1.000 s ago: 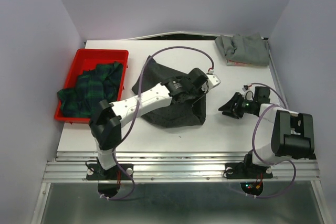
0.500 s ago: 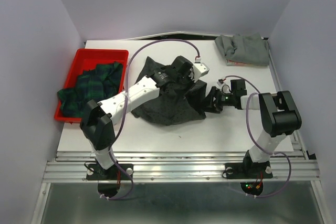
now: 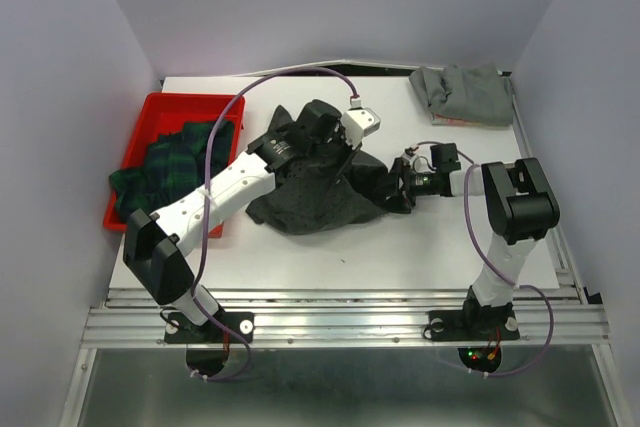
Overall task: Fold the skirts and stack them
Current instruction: Flatten the skirt out
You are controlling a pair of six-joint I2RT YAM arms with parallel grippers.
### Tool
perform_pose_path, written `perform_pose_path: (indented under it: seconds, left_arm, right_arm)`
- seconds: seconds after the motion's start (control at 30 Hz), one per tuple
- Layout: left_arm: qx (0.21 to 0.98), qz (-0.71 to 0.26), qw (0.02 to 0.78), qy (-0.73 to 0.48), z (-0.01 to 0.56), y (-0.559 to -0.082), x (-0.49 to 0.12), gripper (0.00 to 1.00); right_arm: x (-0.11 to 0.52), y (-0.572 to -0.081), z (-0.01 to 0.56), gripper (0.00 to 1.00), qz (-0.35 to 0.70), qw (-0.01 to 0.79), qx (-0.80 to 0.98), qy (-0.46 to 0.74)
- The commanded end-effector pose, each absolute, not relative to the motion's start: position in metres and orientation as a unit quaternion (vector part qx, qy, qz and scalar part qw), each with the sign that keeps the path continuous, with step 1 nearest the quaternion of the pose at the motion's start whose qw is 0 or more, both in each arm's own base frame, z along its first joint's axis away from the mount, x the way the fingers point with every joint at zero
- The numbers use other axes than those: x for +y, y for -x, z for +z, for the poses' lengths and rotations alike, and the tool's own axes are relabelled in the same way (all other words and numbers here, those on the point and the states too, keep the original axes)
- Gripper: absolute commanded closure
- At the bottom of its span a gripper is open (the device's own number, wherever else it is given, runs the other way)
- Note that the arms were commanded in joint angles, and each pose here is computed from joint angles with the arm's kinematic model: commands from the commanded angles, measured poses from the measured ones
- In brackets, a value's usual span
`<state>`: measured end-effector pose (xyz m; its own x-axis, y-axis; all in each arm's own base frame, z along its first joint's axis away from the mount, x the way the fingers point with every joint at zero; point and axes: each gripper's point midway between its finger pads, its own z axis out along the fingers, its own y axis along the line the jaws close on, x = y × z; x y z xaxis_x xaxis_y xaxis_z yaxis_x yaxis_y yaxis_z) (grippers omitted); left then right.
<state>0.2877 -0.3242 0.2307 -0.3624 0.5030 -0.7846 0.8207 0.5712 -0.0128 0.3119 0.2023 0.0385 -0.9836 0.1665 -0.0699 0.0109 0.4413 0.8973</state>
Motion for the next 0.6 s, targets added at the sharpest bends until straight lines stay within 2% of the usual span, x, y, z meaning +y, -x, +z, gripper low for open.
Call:
perform_pose_path:
  seconds: [0.0, 0.03, 0.1, 0.27, 0.57]
  left_arm:
    - [0.78, -0.228, 0.423, -0.4, 0.26, -0.291, -0.325, 1.0]
    - [0.78, -0.228, 0.424, -0.399, 0.26, -0.292, -0.326, 1.0]
    - [0.779, -0.229, 0.427, -0.399, 0.263, -0.293, -0.327, 1.0]
    - [0.778, -0.221, 0.44, -0.391, 0.271, -0.3, -0.324, 1.0]
    - [0.773, -0.219, 0.45, -0.39, 0.279, -0.301, -0.321, 1.0]
  right_arm:
    - [0.182, -0.271, -0.022, 0.11, 0.422, 0.0, 0.9, -0.106]
    - [0.183, -0.269, -0.02, 0.06, 0.425, -0.006, 0.899, -0.107]
    - [0.185, -0.266, -0.016, 0.04, 0.435, -0.02, 0.893, -0.113]
    - [0.179, -0.258, -0.02, 0.08, 0.407, -0.053, 0.906, -0.102]
    - [0.147, -0.259, 0.005, 0.11, 0.34, -0.031, 0.935, -0.101]
